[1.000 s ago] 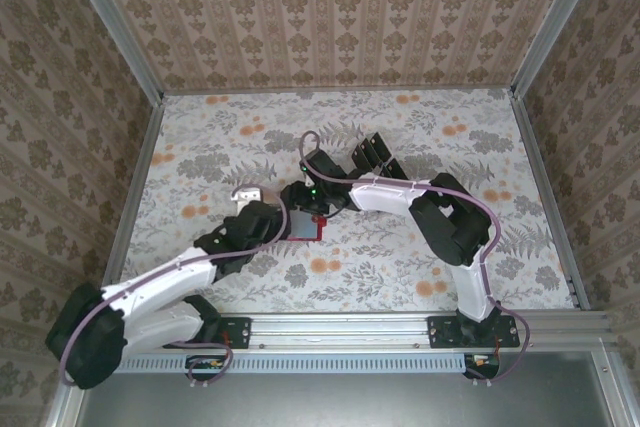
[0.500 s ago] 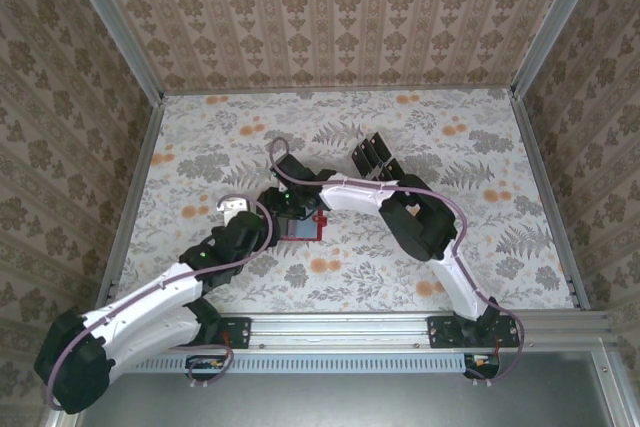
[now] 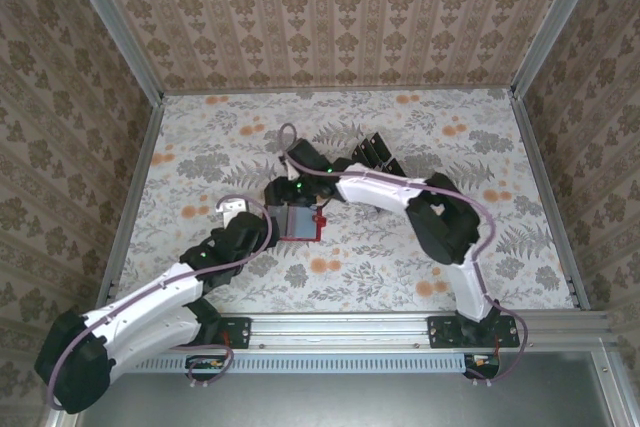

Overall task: Put the credit cards into the card holder
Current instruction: Flip over the card slot on the card holder, then pick up the credit card from the storage box.

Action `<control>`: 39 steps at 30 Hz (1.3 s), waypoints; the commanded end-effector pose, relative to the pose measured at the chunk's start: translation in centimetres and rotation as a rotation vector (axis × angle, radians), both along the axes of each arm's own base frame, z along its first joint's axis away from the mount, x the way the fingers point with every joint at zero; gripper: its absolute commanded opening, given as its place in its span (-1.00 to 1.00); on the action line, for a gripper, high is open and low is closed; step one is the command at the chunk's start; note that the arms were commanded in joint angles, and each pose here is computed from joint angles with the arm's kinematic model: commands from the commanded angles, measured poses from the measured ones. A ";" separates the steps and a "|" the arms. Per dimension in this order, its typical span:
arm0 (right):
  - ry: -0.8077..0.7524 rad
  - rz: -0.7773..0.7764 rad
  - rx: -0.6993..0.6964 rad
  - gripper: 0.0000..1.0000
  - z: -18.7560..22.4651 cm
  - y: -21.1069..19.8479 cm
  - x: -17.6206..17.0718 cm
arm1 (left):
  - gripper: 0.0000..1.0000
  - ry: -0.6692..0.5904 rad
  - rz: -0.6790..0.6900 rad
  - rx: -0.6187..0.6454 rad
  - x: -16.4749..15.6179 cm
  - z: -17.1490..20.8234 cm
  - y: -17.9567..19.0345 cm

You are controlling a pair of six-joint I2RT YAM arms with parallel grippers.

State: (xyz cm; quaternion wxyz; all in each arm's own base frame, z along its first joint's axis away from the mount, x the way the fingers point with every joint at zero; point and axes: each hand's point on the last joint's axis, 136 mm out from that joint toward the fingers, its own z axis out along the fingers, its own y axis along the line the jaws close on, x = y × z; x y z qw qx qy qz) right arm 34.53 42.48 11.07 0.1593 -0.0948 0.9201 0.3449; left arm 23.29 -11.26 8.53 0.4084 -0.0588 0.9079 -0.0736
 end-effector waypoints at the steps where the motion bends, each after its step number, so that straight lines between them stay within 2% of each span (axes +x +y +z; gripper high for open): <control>1: -0.123 -0.021 -0.134 0.09 4.1 -5.7 0.8 | 0.99 0.000 0.006 0.025 0.8 0.7 0.2; 6: -0.203 -0.063 -0.496 0.08 3.6 -14.6 1.0 | 1.00 0.043 0.001 0.031 2.4 0.8 0.4; 9: -0.219 -0.057 -0.684 0.07 2.7 -18.5 1.1 | 1.00 0.081 -0.009 0.034 3.5 0.6 0.4; 12: -0.238 -0.052 -0.833 0.05 2.1 -21.3 1.3 | 1.00 0.125 -0.021 0.053 4.5 0.2 0.3; 15: -0.240 -0.047 -0.924 0.01 1.3 -23.0 1.4 | 1.00 0.153 -0.033 0.067 5.2 -0.3 -0.1; 26: -0.198 -0.035 -1.056 -0.09 -1.9 -26.0 1.1 | 0.99 0.184 -0.044 0.072 5.5 -1.4 -0.5; 39: -0.125 -0.040 -0.980 -0.23 -4.3 -26.1 0.6 | 1.00 0.196 -0.041 0.067 5.4 -1.9 -0.5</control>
